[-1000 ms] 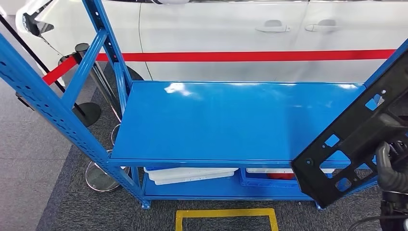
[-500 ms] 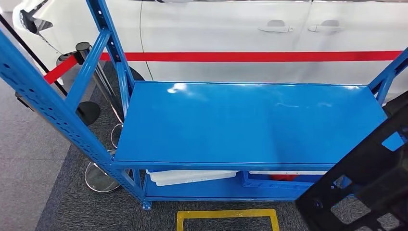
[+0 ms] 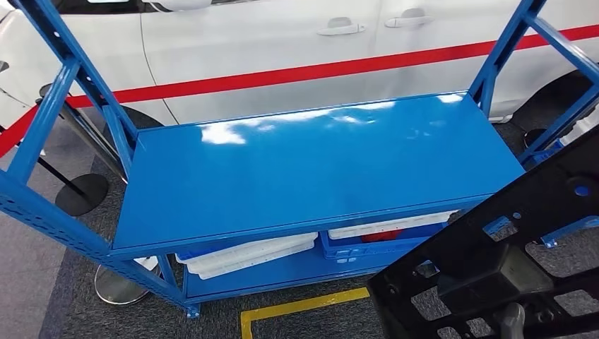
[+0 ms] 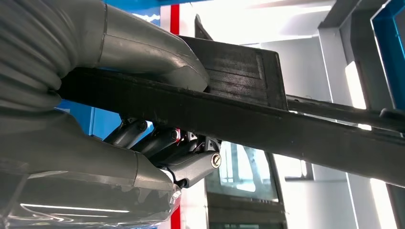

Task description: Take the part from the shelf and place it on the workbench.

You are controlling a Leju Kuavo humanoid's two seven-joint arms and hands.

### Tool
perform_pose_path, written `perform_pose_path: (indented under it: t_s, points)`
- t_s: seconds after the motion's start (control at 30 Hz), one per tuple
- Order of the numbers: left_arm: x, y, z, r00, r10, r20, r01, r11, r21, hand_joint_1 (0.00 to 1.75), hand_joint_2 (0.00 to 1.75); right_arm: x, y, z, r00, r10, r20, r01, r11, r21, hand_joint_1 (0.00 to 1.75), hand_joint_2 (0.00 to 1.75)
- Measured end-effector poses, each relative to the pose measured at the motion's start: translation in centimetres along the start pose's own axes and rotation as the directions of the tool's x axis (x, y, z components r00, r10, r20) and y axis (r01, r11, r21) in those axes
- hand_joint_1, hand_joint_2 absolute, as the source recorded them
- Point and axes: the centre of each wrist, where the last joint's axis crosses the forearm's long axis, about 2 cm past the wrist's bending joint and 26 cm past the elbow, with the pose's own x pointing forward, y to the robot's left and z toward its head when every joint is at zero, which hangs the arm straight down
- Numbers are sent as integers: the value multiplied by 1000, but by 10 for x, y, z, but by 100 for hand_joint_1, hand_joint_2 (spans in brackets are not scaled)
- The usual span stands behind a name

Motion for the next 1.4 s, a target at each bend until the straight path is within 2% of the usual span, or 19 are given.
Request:
perform_pose_path:
  t_s: [0.43, 1.4]
  points:
    - [2, 6, -3, 1000, -14, -3, 14, 1000, -25, 0, 0, -2, 21, -7, 999, -3, 54, 4, 1000, -18, 175, 175]
    - [4, 9, -5, 999, -34, 2, 34, 998, -48, 0, 0, 8, 25, -6, 996, 20, 91, -16, 999, -47, 175, 175]
